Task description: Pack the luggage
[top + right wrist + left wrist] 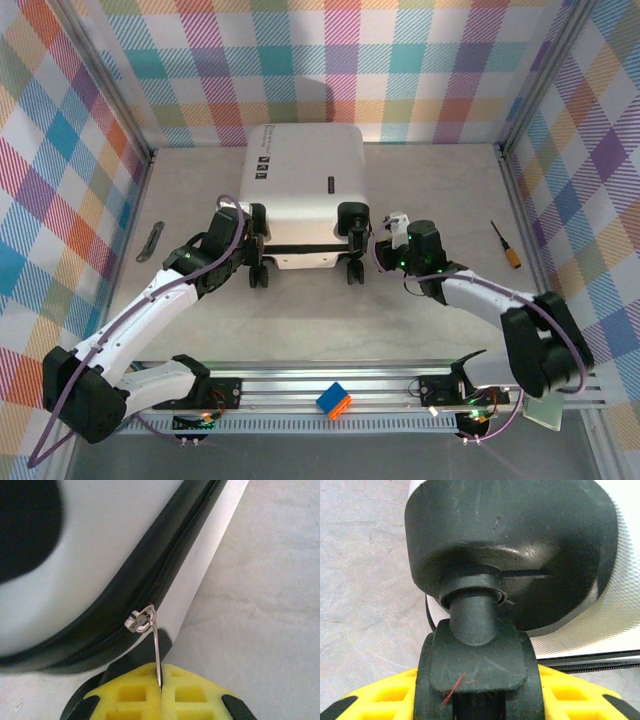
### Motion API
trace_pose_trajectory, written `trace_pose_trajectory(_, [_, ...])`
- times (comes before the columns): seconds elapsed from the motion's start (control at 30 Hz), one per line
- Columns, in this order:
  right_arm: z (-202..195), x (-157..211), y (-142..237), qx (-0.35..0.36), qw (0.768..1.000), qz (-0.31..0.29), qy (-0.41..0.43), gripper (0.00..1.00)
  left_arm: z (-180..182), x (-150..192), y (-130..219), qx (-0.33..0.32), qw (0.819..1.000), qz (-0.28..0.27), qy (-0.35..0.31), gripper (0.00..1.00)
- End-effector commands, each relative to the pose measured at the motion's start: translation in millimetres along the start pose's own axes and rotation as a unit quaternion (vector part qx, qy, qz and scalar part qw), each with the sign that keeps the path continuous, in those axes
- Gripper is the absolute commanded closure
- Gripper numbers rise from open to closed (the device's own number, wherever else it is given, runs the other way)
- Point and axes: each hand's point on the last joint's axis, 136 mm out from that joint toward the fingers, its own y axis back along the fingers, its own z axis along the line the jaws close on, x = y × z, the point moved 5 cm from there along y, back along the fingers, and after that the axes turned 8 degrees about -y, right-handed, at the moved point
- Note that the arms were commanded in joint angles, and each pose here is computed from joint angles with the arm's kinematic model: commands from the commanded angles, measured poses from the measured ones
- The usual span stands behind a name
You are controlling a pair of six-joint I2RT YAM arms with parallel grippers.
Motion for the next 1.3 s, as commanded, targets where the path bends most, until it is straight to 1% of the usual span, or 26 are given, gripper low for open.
trace_pose_trajectory(0.0, [-5.8,-32.1,-10.7,0.003,0.999,-0.048,0.016,1.00,5.9,-18.9,7.0,0.004,0.998,-0.051,-0.021,0.63])
trace_pose_trajectory(0.1, [-2.0,-33.8,-13.3,-0.014,0.998,-0.052,0.012,1.00,11.7,-23.9,5.1,-0.010,0.999,-0.047,-0.016,0.57])
trace_pose_trajectory(0.23, [0.9,-32.3,-10.6,-0.025,0.998,-0.051,0.008,1.00,13.0,-30.0,6.4,-0.017,0.999,-0.041,-0.014,0.43])
trace_pose_trajectory(0.27, [2.5,-31.9,-9.6,-0.030,0.998,-0.052,0.007,1.00,13.2,-32.0,7.9,-0.017,0.999,-0.042,-0.013,0.41])
trace_pose_trajectory(0.33, [3.9,-29.5,-8.7,-0.035,0.998,-0.049,0.005,1.00,15.2,-36.1,11.5,-0.023,0.999,-0.048,-0.006,0.35])
trace_pose_trajectory(0.47, [4.0,-26.4,-7.6,-0.032,0.998,-0.046,0.008,1.00,18.0,-48.1,25.8,-0.024,0.997,-0.067,0.012,0.26])
trace_pose_trajectory(0.6, [2.5,-24.3,-7.9,-0.028,0.999,-0.043,0.010,1.00,16.5,-58.4,40.6,-0.004,0.996,-0.087,0.032,0.22])
trace_pose_trajectory(0.8, [1.7,-23.6,-9.2,-0.027,0.999,-0.043,0.009,1.00,10.9,-62.5,60.1,0.025,0.992,-0.096,0.079,0.21])
trace_pose_trajectory(0.93, [2.5,-24.6,-11.6,-0.032,0.999,-0.043,0.008,1.00,-7.2,-60.5,66.0,0.060,0.988,-0.103,0.100,0.19])
trace_pose_trajectory(1.07, [3.9,-25.5,-13.6,-0.040,0.998,-0.042,0.005,1.00,-33.2,-57.8,65.6,0.075,0.988,-0.100,0.086,0.16])
trace_pose_trajectory(1.2, [4.5,-25.8,-14.5,-0.042,0.998,-0.041,0.003,1.00,-66.6,-56.3,57.4,0.096,0.990,-0.085,0.064,0.14])
trace_pose_trajectory(1.23, [4.7,-26.0,-14.5,-0.043,0.998,-0.041,0.002,1.00,-75.4,-56.1,55.1,0.103,0.989,-0.081,0.060,0.09])
trace_pose_trajectory(1.27, [5.0,-26.4,-14.4,-0.044,0.998,-0.041,0.002,1.00,-83.2,-55.8,53.0,0.110,0.989,-0.078,0.056,0.01])
